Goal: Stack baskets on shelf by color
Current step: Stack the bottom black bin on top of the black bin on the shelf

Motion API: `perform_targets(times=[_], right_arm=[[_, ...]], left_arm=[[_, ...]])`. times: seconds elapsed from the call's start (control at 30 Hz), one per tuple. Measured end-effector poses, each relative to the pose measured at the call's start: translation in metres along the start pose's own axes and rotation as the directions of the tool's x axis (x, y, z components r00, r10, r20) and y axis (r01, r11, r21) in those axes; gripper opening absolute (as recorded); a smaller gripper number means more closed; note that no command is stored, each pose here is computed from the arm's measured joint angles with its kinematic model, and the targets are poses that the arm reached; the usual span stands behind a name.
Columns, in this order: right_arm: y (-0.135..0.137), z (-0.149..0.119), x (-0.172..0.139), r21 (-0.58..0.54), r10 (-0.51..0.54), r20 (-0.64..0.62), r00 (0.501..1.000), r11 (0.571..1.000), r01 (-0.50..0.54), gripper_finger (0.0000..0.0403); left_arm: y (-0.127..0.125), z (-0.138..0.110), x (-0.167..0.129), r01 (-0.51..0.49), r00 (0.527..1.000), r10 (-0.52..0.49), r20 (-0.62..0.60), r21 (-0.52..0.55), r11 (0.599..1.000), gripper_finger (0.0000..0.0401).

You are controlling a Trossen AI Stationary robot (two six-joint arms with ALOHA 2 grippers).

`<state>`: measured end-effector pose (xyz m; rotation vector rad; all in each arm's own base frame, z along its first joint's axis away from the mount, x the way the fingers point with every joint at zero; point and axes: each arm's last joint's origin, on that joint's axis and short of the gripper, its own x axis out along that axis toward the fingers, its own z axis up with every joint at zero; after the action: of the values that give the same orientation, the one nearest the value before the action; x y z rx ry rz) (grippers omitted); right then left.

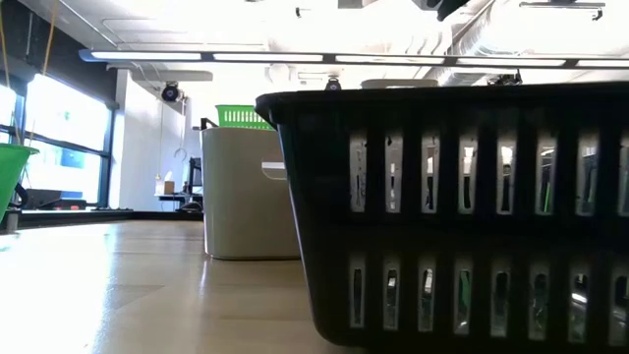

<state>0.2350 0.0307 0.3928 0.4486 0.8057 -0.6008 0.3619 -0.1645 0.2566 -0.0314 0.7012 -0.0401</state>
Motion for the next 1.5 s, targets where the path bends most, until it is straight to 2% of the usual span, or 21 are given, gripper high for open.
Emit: perform_targets(times=[0.27,0.5,0.77,1.07,1.17,1.27,1.33,1.4,1.5], right_arm=[[0.000,0.000,0.000,-0.019,-0.004,0.003,1.000,1.000,0.004,0.0113],[-0.001,0.001,0.000,-0.014,-0.021,0.022,1.000,1.000,0.021,0.0113],[-0.001,0.001,0.000,0.034,-0.023,0.024,0.999,0.999,0.022,0.0113],[0.006,0.000,0.011,0.015,-0.046,0.002,0.999,0.999,0.046,0.0113],[0.011,-0.001,0.020,0.001,-0.065,-0.019,0.998,0.998,0.065,0.0113],[0.015,-0.003,0.027,-0.016,-0.081,-0.045,0.996,0.997,0.080,0.0113],[0.017,-0.004,0.030,-0.023,-0.084,-0.063,0.994,0.996,0.083,0.0113],[0.018,-0.005,0.032,-0.029,-0.085,-0.081,0.993,0.996,0.083,0.0113],[0.018,-0.006,0.033,-0.033,-0.084,-0.099,0.992,0.996,0.081,0.0113]], left_arm=[[-0.016,-0.008,0.013,0.024,1.000,-0.023,0.016,-0.030,0.999,0.0113],[-0.033,-0.023,0.030,0.047,0.999,-0.047,-0.011,0.001,0.999,0.0113],[-0.035,-0.030,0.039,0.040,0.999,-0.039,-0.031,0.009,0.999,0.0113],[-0.040,-0.041,0.049,0.065,0.995,-0.064,-0.078,0.015,0.998,0.0113],[-0.041,-0.043,0.050,0.041,0.996,-0.040,-0.077,0.003,0.999,0.0113],[-0.040,-0.046,0.051,-0.009,0.996,-0.001,-0.093,-0.116,0.993,0.0113],[-0.038,-0.047,0.050,-0.048,0.994,0.025,-0.105,-0.221,0.974,0.0113],[-0.037,-0.049,0.050,-0.088,0.991,0.048,-0.123,-0.343,0.935,0.0113],[-0.035,-0.050,0.049,-0.118,0.989,0.054,-0.139,-0.504,0.856,0.0113]])
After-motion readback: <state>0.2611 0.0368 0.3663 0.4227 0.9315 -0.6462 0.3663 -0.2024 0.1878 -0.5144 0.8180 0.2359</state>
